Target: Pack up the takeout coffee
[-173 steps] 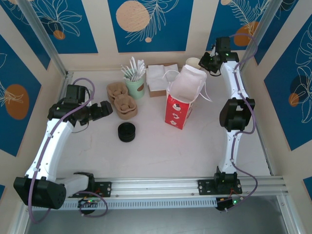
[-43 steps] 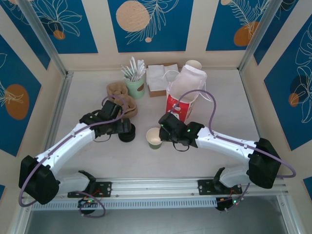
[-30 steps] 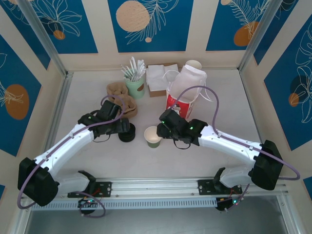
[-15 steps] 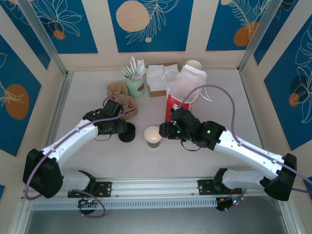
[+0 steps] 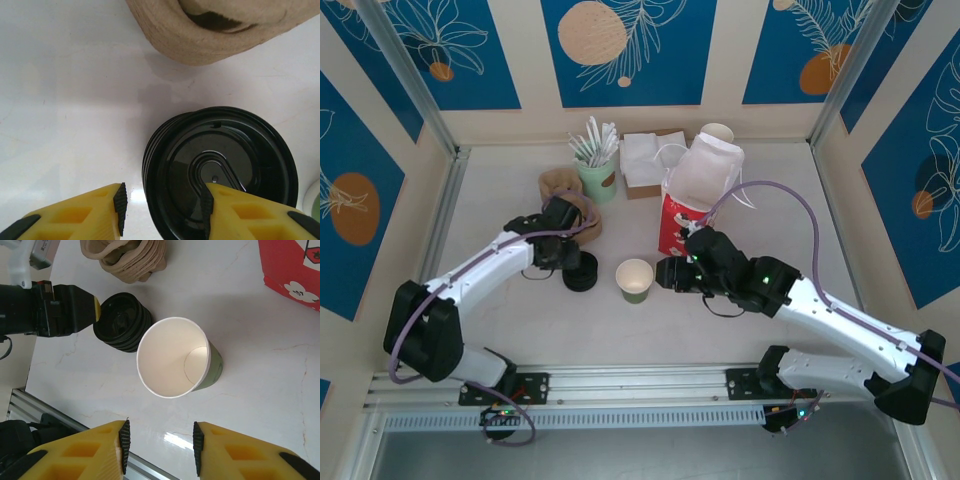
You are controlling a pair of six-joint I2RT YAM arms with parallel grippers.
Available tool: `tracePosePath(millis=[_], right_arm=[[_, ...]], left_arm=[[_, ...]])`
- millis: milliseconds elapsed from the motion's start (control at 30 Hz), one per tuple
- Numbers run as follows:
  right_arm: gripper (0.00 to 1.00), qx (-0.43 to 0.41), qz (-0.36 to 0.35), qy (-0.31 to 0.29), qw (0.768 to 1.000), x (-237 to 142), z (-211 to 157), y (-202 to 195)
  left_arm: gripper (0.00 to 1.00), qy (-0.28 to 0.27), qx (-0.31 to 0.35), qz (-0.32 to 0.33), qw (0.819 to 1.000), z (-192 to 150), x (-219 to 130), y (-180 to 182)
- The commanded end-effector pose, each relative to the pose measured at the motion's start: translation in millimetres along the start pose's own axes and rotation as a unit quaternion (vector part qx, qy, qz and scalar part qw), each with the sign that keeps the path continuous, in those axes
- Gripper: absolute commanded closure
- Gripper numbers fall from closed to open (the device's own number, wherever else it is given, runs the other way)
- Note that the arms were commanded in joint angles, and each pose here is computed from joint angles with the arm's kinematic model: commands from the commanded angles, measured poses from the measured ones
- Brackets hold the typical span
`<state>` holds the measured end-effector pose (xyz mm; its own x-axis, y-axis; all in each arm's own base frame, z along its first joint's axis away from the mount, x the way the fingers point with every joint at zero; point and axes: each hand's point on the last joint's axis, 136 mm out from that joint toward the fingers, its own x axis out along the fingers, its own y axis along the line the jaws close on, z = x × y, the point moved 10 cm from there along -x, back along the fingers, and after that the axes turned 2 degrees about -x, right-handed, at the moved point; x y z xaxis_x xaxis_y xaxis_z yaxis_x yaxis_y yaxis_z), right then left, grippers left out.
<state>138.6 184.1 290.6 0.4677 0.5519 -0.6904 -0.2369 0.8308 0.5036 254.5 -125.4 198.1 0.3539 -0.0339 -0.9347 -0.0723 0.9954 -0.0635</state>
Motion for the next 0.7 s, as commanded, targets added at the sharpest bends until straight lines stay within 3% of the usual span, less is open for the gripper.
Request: tracePosePath(millis=[0, 233, 667], right_arm=[[0.60, 0.005, -0.004, 0.010, 1.000, -1.6, -4.8, -5.7], [0.60, 0.008, -0.004, 0.016, 1.000, -0.4, -5.4, -8.0], [0.60, 0.016, -0.005, 0.019, 1.000, 1.4, -5.5, -13.1]], left_arm=[[0.56, 0.001, 0.008, 0.016, 1.000, 6.4, -0.3, 1.8], [0.57, 0.016, 0.017, 0.025, 0.999, 7.1, 9.6, -0.1], [0.71, 0.027, 0.029, 0.029, 0.999, 6.3, 20.1, -1.8]])
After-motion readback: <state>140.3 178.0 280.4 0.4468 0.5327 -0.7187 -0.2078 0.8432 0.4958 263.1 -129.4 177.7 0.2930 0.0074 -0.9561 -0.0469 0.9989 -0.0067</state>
